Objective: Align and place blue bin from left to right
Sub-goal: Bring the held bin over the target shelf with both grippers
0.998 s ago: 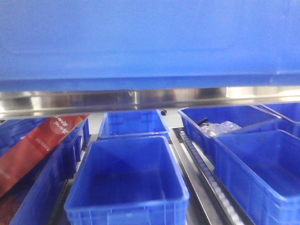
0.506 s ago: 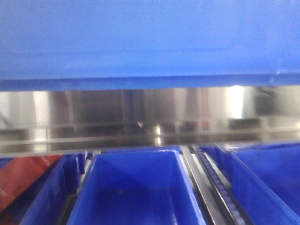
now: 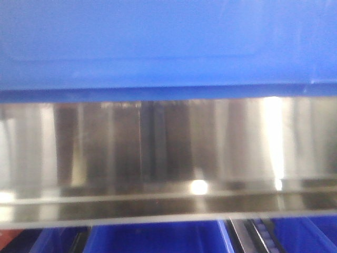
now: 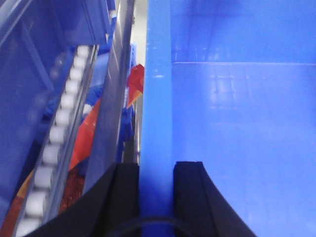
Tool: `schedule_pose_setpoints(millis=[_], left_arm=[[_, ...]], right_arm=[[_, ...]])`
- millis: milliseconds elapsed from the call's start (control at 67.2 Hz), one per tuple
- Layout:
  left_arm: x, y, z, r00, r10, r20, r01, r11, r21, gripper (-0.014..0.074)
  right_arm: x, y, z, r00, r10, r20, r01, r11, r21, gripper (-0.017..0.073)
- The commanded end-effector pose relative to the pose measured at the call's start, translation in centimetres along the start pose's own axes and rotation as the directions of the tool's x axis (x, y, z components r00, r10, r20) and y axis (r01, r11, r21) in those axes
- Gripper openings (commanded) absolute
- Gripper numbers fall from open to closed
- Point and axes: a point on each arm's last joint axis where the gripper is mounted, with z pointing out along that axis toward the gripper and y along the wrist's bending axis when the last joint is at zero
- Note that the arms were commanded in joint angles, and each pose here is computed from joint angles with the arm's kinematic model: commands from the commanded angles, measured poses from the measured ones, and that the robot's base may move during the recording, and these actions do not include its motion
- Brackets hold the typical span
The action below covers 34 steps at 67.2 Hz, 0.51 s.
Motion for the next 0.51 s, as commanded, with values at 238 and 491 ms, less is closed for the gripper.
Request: schedule_pose_setpoints(millis=[238, 491], left_arm=[[-0.79, -0.22, -0.63, 0.997, -0.004, 0.080, -0.001, 0.999, 0.055, -0.0111], [-0.79, -0.22, -0.63, 0.997, -0.004, 0.080, -0.001, 0.999, 0.055, -0.0111]], right_arm=[[-0.94, 0.26, -0.76, 0.995, -0.001, 0.099, 0.008, 0.998, -0.068, -0.0070], [-0.94, 0.26, -0.76, 0.995, -0.001, 0.099, 0.008, 0.998, -0.068, -0.0070]])
